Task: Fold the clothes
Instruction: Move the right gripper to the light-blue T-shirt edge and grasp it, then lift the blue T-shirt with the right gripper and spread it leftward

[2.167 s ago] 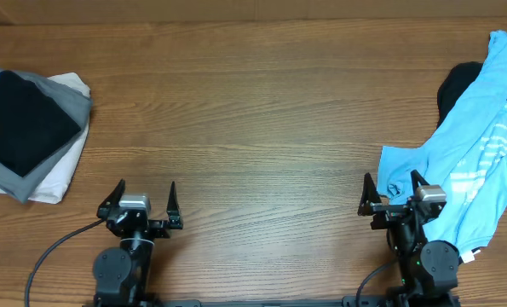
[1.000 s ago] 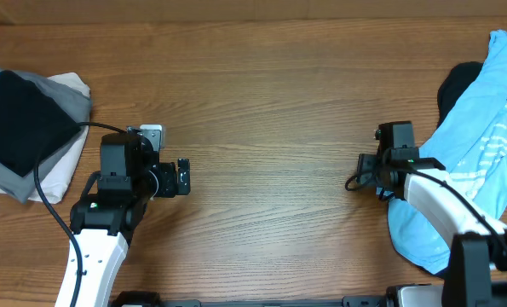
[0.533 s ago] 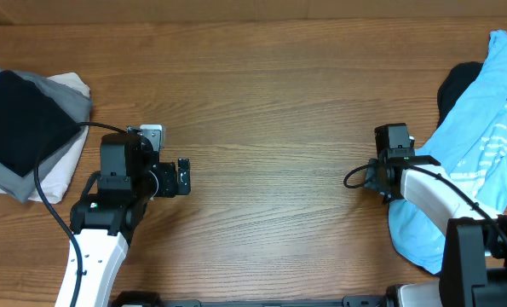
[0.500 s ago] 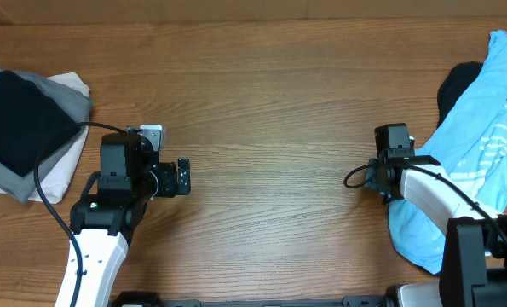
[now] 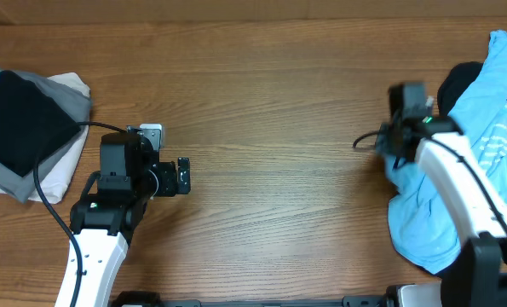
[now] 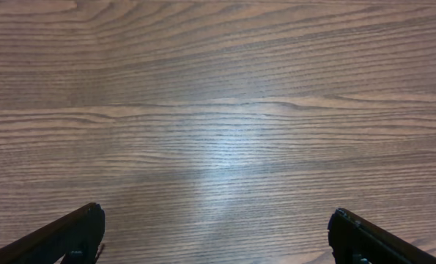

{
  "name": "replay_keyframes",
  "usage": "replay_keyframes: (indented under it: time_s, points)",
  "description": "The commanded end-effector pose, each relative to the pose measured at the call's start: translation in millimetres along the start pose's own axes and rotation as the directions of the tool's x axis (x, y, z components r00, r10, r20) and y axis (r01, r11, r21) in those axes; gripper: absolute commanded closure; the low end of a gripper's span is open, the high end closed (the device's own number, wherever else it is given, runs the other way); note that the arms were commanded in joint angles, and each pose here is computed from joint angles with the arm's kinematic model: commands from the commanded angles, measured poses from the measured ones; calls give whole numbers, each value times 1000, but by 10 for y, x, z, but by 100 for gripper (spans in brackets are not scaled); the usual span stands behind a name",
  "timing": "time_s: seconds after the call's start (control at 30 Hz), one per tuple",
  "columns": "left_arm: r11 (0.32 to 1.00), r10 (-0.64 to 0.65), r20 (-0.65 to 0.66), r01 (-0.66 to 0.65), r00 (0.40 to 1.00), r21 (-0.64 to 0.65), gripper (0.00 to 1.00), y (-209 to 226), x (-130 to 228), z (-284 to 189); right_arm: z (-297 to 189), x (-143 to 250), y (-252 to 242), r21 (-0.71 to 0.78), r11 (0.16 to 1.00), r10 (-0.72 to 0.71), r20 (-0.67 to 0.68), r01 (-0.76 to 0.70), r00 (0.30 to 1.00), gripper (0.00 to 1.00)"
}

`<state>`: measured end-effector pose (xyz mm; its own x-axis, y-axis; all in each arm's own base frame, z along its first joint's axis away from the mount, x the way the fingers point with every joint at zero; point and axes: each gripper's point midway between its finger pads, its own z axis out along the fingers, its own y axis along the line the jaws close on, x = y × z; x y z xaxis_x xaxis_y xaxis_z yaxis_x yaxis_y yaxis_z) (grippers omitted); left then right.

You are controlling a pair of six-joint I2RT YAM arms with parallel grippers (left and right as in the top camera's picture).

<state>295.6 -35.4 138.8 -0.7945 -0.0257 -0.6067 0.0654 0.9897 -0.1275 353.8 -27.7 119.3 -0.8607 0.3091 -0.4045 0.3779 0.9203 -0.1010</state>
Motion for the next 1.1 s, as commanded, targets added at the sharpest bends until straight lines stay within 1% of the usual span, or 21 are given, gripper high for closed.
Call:
replay_keyframes:
  time_s: [0.0,0.03,0.13,0.2,0.27,0.37,0.4,0.47,0.5,0.57,0.63,0.7,0.77,0.8,0.83,0.87,0.9,0.97,1.0,1.03,1.07]
  points:
    - [1000,-11,23,10,1000,18,0,-33,-98,-41,-928,-509,462,-297,939,-125,172,173,977,96]
    - [1000,-11,25,10,1000,18,0,-33,-104,-42,-1134,-509,635,-377,887,-201,205,267,958,96]
    - [1000,-19,34,18,999,19,0,-35,-125,-42,-1488,-382,983,-505,744,-338,280,437,899,96]
    - [1000,-20,36,20,999,20,0,-35,-132,-42,-1675,-131,1292,-611,569,-438,341,551,831,96]
    - [1000,-20,36,20,999,20,0,-35,-132,-42,-1871,129,1570,-687,392,-498,401,612,769,96]
    - [1000,-20,37,20,999,20,0,-35,-133,-42,-1972,268,1903,-691,297,-522,461,659,718,96]
    - [1000,-20,37,20,999,20,0,-35,-133,-42,-1979,288,1970,-689,281,-526,472,668,708,96]
    - [1000,-20,37,20,999,20,0,-35,-133,-42,-1992,355,2276,-674,213,-530,528,707,663,96]
    - [1000,-20,36,20,999,20,0,-36,-133,-43,-1969,363,2402,-669,199,-527,543,716,654,96]
    - [1000,-20,36,20,999,20,0,-36,-133,-43,-1883,336,2580,-672,217,-514,538,708,668,96]
    - [1000,-20,36,20,999,20,0,-36,-133,-43,-1655,216,2820,-679,291,-477,507,673,718,96]
    - [1000,-20,37,20,999,20,0,-36,-133,-43,-1446,150,2987,-698,327,-450,477,637,755,96]
    - [1000,-20,36,20,999,20,0,-36,-133,-43,-1184,158,3114,-713,348,-452,441,608,775,93]
    - [1000,-20,36,20,999,20,0,-36,-132,-42,-1088,171,3112,-707,369,-463,423,604,778,84]
    - [1000,-20,35,20,999,24,0,-42,-129,-43,-999,141,3050,-689,424,-464,393,589,794,71]
    - [999,-21,35,20,999,32,0,-57,-129,-43,-912,83,2972,-664,492,-450,360,563,817,59]
    - [999,-20,34,19,999,44,0,-77,-128,-44,-841,-18,2846,-626,582,-414,321,519,852,48]
    - [997,-20,36,17,999,74,0,-129,-138,-47,-761,-200,2556,-547,716,-339,271,434,901,32]
    - [996,-20,39,16,999,87,0,-152,-145,-49,-751,-265,2438,-518,755,-310,259,402,915,28]
    - [994,-27,43,23,999,107,0,-186,-159,-53,-774,-403,2181,-466,819,-245,245,335,938,21]
    - [992,-51,47,45,998,115,0,-197,-176,-55,-825,-519,1950,-433,857,-188,241,279,952,16]
